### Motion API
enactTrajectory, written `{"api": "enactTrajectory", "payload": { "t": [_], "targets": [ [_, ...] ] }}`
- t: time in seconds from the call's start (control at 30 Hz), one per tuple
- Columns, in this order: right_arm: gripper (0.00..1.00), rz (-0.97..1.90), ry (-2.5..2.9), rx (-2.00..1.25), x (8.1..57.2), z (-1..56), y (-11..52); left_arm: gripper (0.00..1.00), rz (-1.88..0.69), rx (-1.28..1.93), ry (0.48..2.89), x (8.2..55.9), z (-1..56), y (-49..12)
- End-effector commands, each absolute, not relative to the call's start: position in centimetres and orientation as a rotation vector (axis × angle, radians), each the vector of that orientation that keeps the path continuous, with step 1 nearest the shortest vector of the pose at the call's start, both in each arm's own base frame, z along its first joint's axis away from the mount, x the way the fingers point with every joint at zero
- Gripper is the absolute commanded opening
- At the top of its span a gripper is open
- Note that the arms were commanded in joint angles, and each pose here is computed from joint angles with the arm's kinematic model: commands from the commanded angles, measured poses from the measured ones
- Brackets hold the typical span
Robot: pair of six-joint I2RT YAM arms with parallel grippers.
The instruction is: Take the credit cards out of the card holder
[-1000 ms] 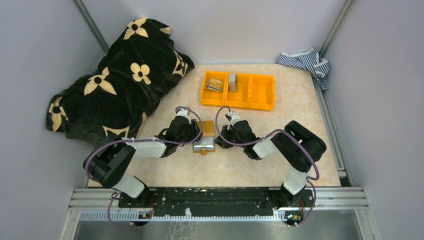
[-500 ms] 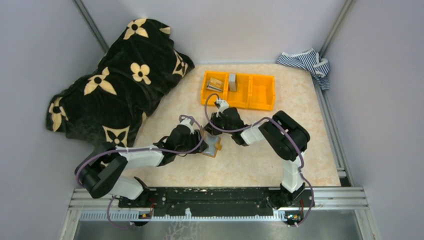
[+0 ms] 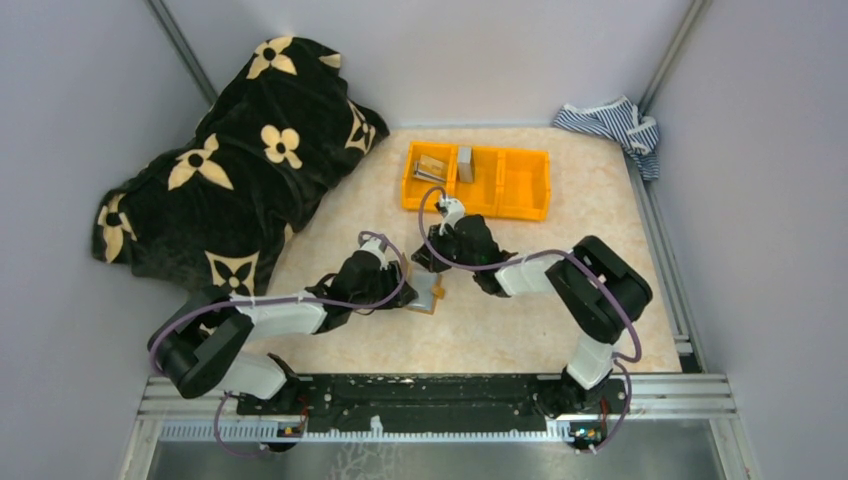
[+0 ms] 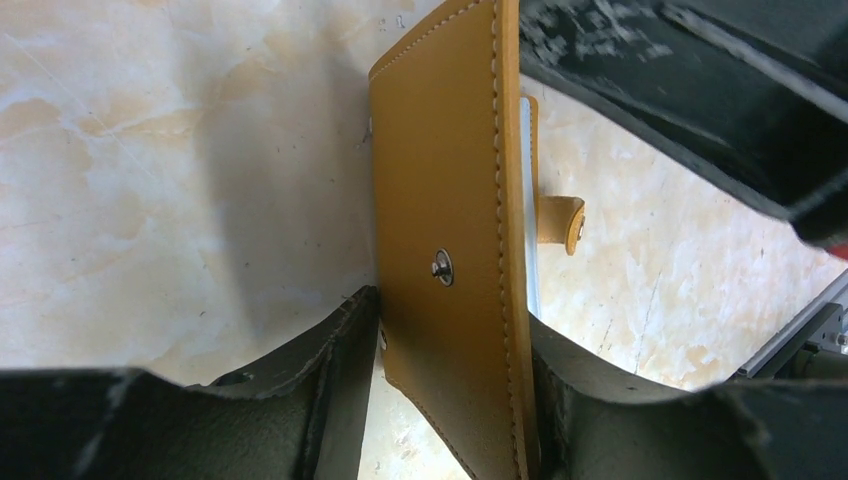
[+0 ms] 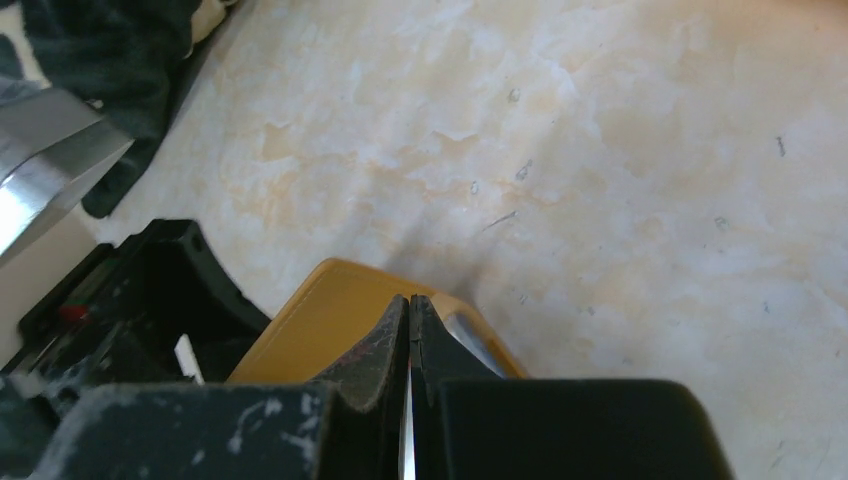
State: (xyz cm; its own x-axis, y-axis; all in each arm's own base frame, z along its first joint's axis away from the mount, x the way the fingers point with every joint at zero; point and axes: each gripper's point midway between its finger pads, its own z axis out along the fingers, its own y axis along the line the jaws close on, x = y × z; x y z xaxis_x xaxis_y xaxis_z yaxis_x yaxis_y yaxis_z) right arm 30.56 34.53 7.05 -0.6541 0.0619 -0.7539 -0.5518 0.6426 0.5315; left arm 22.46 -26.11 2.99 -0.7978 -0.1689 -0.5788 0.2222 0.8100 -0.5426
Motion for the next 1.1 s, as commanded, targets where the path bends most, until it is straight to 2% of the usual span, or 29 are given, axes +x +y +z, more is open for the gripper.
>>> {"api": "enactTrajectory", "payload": {
  "t": [0.0,0.33,0.63,0.93,1.07],
  "targets": [
    [0.00,1.075,2.014,-0.386,28.6,9.4,35.0,0.52,-0.736,0.057,2.516,19.7,-0.6,-24.4],
    [0.00,1.144,2.137,-0.389,23.7,3.8,36.2,0.56,-0.755,0.067,2.457,20.3,2.2,-24.7],
    [0.00,1.096,2.183,-0.384,23.5,1.8,35.5,0.57,-0.746,0.092,2.331,21.2,8.8,-23.9],
    [0.00,1.089,2.218,-0.384,23.3,0.1,35.4,0.57,-0.925,0.217,2.018,22.5,18.7,-26.2],
    [0.00,1.084,2.218,-0.373,23.3,0.0,35.1,0.57,-0.975,0.250,2.026,22.4,18.6,-27.4]
  ]
}}
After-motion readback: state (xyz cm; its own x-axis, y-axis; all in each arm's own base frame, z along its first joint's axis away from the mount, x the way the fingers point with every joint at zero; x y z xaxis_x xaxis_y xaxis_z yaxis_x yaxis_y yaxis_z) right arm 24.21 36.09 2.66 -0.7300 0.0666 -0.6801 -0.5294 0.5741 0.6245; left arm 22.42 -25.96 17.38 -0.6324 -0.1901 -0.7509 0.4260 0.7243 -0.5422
